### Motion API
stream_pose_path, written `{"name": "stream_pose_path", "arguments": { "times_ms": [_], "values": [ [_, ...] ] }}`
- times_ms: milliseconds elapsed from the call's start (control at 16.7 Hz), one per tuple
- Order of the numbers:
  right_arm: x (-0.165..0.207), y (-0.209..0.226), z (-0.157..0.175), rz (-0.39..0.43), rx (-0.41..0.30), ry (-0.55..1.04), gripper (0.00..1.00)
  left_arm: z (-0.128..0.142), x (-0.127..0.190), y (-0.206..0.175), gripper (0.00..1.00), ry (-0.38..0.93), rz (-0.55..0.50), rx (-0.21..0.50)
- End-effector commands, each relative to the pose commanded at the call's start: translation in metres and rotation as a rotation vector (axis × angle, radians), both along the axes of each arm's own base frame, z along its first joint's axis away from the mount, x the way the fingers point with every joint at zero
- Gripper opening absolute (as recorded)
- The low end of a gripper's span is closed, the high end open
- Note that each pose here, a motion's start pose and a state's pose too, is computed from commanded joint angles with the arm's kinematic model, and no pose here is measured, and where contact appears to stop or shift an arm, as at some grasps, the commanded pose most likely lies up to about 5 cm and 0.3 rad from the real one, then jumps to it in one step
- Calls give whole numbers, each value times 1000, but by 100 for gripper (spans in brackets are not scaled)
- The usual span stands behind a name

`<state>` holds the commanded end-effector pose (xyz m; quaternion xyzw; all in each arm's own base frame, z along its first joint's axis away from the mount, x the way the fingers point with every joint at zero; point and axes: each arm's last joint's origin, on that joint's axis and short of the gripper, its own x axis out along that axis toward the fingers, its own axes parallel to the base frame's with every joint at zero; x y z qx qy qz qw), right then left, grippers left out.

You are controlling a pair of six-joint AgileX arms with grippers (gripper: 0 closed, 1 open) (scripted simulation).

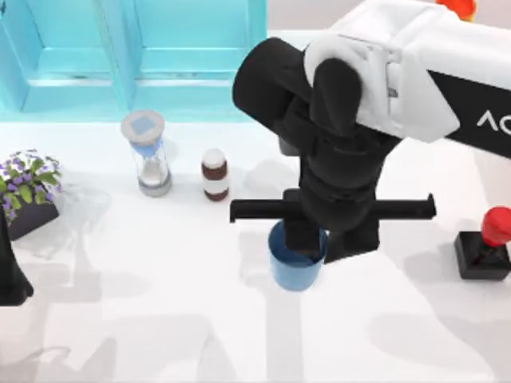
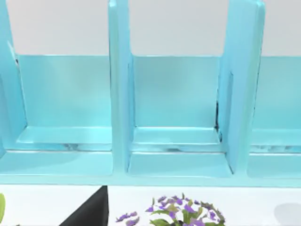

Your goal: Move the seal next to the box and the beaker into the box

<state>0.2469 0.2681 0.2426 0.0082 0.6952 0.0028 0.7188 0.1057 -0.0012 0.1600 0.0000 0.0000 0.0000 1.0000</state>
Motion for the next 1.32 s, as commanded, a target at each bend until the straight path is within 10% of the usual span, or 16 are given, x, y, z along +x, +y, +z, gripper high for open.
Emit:
{"name": "stream_pose_path", "arguments": {
  "times_ms": [600, 1320],
  "values": [
    [76, -233, 4, 32, -126, -34, 0, 0, 0, 0, 100, 0, 0, 0],
    [-25, -444, -13, 15, -18, 27, 0, 0, 0, 0, 100, 0, 0, 0]
  ]
}}
